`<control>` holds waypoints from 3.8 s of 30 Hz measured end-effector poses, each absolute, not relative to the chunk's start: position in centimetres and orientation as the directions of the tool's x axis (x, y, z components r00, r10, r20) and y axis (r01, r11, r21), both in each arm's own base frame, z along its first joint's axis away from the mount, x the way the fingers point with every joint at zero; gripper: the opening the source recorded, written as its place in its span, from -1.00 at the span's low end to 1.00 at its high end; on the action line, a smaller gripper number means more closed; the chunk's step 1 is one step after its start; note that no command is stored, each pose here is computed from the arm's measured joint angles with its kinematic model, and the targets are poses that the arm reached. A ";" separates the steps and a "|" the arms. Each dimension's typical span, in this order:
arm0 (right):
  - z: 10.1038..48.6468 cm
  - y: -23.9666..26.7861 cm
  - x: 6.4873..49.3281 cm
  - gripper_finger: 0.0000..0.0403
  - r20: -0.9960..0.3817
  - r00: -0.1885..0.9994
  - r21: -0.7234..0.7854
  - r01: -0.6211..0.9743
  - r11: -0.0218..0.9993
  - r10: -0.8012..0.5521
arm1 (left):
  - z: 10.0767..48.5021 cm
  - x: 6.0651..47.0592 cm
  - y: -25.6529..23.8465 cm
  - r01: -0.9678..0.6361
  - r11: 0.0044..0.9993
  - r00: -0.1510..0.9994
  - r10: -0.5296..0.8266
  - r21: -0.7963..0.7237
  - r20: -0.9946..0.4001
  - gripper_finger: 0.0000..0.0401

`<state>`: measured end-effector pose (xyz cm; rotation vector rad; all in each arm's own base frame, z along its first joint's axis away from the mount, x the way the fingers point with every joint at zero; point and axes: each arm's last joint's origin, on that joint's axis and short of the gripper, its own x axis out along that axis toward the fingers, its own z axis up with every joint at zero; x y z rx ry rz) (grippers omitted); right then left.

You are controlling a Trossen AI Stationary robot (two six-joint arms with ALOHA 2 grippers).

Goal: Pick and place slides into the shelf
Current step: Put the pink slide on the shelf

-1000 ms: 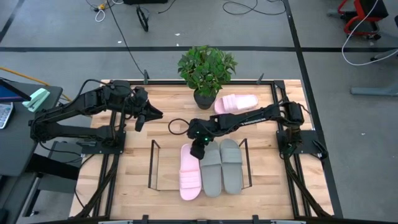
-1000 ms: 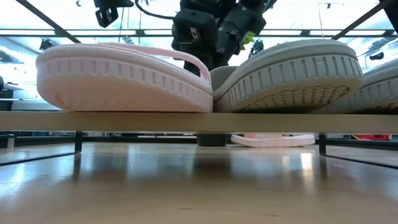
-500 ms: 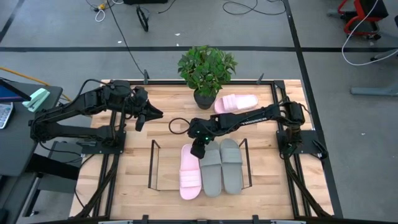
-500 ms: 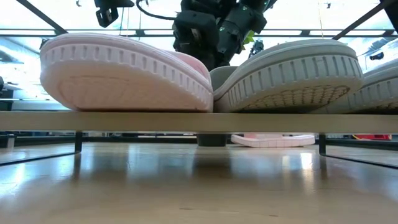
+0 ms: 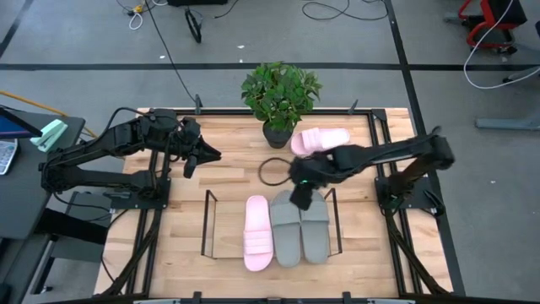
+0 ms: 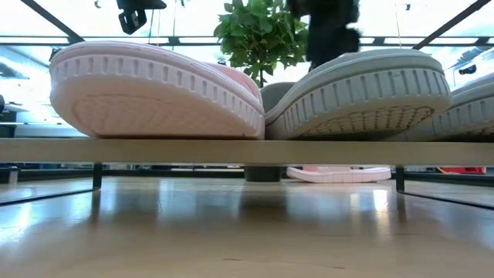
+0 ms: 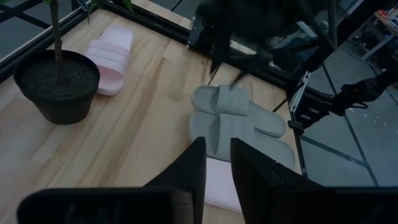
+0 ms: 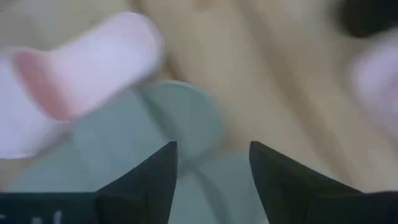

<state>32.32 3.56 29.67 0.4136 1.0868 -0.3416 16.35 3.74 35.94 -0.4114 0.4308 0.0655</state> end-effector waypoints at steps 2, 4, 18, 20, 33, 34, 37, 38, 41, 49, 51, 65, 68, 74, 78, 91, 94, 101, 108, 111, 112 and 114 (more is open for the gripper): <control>31.0 3.6 30.2 0.01 -0.903 0.399 0.086 0.532 0.843 -0.160 | 35.9 16.3 3.7 -0.147 0.916 0.908 -0.024 -0.372 -0.419 -0.60; 32.3 3.4 28.2 0.01 -0.893 0.368 0.020 0.606 0.795 -0.258 | 35.9 16.3 3.7 -0.147 0.916 0.908 -0.024 -0.372 -0.418 -0.58; 27.3 0.7 16.5 0.04 -0.843 0.216 0.110 0.966 0.235 -0.493 | 36.0 16.3 3.8 -0.150 0.918 0.908 -0.019 -0.368 -0.418 -0.61; 25.9 0.3 15.6 0.05 -0.838 0.253 0.201 0.967 0.158 -0.483 | 36.0 16.4 3.8 -0.147 0.922 0.909 -0.016 -0.357 -0.416 -0.59; 19.8 -3.1 12.0 0.50 -0.758 0.296 0.495 0.841 -0.218 -0.581 | 36.0 16.4 3.8 -0.153 0.927 0.910 -0.001 -0.341 -0.414 -0.62; 19.5 -3.4 12.1 0.53 -0.749 0.301 0.517 0.823 -0.236 -0.590 | 36.0 16.4 3.8 -0.154 0.927 0.910 -0.001 -0.341 -0.414 -0.61; 18.3 -4.4 12.4 0.56 -0.714 0.321 0.578 0.771 -0.265 -0.623 | 36.0 16.4 3.8 -0.154 0.927 0.911 -0.001 -0.341 -0.413 -0.59; 18.0 -4.7 12.5 0.56 -0.697 0.332 0.602 0.752 -0.267 -0.636 | 36.0 16.4 3.8 -0.154 0.927 0.911 -0.001 -0.341 -0.413 -0.59; 17.0 -5.7 12.4 0.54 -0.674 0.330 0.634 0.717 -0.289 -0.661 | 36.0 16.4 3.8 -0.157 0.925 0.910 -0.001 -0.347 -0.414 -0.58; 15.1 -7.4 11.5 0.48 -0.669 0.304 0.647 0.687 -0.331 -0.678 | 36.0 16.4 3.8 -0.157 0.924 0.911 -0.001 -0.348 -0.413 -0.62; 14.8 -7.7 11.3 0.48 -0.673 0.293 0.640 0.691 -0.336 -0.679 | 36.0 16.4 3.8 -0.157 0.924 0.910 -0.001 -0.348 -0.414 -0.62; 13.7 -10.1 11.6 0.47 -0.708 0.283 0.624 0.680 -0.385 -0.648 | 36.0 16.4 3.8 -0.157 0.924 0.910 -0.001 -0.348 -0.414 -0.61; 13.2 -10.7 11.9 0.47 -0.718 0.282 0.613 0.690 -0.386 -0.636 | 36.0 16.4 3.8 -0.157 0.924 0.911 -0.001 -0.348 -0.413 -0.62; 12.4 -12.1 12.5 0.47 -0.705 0.299 0.634 0.672 -0.383 -0.643 | 36.0 16.4 3.8 -0.158 0.923 0.910 -0.001 -0.351 -0.414 -0.59; 11.5 -12.6 12.7 0.44 -0.728 0.307 0.619 0.679 -0.395 -0.613 | 36.0 16.4 3.8 -0.159 0.922 0.910 -0.001 -0.353 -0.414 -0.58; 10.9 -13.2 12.7 0.01 -0.739 0.290 0.592 0.712 -0.379 -0.609 | 36.0 16.4 3.8 -0.159 0.921 0.911 -0.002 -0.354 -0.413 -0.60; 10.8 -13.3 12.5 -0.22 -0.740 0.272 0.582 0.719 -0.381 -0.615 | 36.0 16.4 3.8 -0.160 0.921 0.911 -0.001 -0.354 -0.413 -0.59; 11.1 -13.4 12.4 -0.77 -0.721 0.242 0.587 0.712 -0.385 -0.650 | 36.0 16.4 3.8 -0.160 0.921 0.911 -0.001 -0.355 -0.413 -0.63; 13.7 -13.6 12.6 -0.77 -0.636 0.294 0.663 0.682 -0.309 -0.714 | 36.0 16.4 3.8 -0.160 0.921 0.910 -0.001 -0.355 -0.414 -0.61; 16.0 -13.6 12.9 -0.77 -0.586 0.329 0.693 0.677 -0.247 -0.741 | 36.0 16.4 3.8 -0.160 0.921 0.910 -0.001 -0.355 -0.414 -0.60; 16.9 -13.6 13.0 -0.77 -0.571 0.341 0.700 0.677 -0.226 -0.747 | 36.0 16.4 3.8 -0.160 0.921 0.910 -0.001 -0.354 -0.414 -0.61; 19.1 -13.4 12.9 -0.77 -0.561 0.358 0.690 0.700 -0.182 -0.747 | 36.0 16.4 3.8 -0.160 0.921 0.910 -0.001 -0.355 -0.414 -0.62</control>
